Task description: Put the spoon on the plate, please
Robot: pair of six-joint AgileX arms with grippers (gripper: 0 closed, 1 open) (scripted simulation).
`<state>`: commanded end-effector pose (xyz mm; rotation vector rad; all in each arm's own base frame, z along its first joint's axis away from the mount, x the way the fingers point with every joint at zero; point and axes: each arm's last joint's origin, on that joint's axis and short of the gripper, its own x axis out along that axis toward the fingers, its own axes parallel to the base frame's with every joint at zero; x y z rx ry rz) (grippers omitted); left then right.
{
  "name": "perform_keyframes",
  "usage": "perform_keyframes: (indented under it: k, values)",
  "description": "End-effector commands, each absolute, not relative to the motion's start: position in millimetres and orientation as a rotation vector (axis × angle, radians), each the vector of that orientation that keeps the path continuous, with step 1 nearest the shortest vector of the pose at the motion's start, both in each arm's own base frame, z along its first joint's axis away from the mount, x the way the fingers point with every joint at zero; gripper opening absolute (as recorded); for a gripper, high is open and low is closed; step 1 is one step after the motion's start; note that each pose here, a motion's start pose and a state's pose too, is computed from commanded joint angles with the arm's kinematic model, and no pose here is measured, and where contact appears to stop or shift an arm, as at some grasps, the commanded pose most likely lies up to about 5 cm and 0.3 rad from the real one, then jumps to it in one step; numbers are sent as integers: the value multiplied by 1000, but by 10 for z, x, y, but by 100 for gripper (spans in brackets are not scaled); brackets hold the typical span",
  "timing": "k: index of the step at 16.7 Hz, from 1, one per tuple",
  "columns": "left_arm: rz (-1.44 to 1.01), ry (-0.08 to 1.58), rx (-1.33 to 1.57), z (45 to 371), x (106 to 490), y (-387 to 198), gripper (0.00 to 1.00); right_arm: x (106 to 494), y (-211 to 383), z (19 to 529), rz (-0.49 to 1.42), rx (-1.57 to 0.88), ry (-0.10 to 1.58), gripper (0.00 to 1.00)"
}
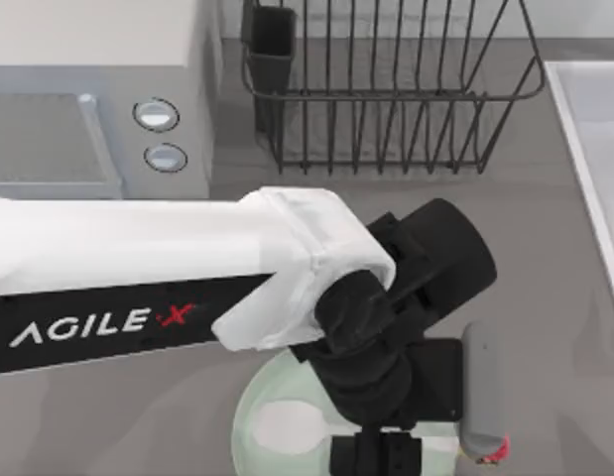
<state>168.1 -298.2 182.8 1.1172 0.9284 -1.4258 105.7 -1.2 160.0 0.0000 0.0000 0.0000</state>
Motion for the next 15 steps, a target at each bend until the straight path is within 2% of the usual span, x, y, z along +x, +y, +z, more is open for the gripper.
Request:
perform_keyframes:
  k: [5, 15]
  values:
    - [-1432, 940, 1094, 1768, 1693, -2991, 0, 1057, -12, 1600, 0, 0, 0, 100]
    - [-1240, 1132, 1110, 1450, 1948, -2819, 0, 1057, -12, 1600, 0, 0, 0, 100]
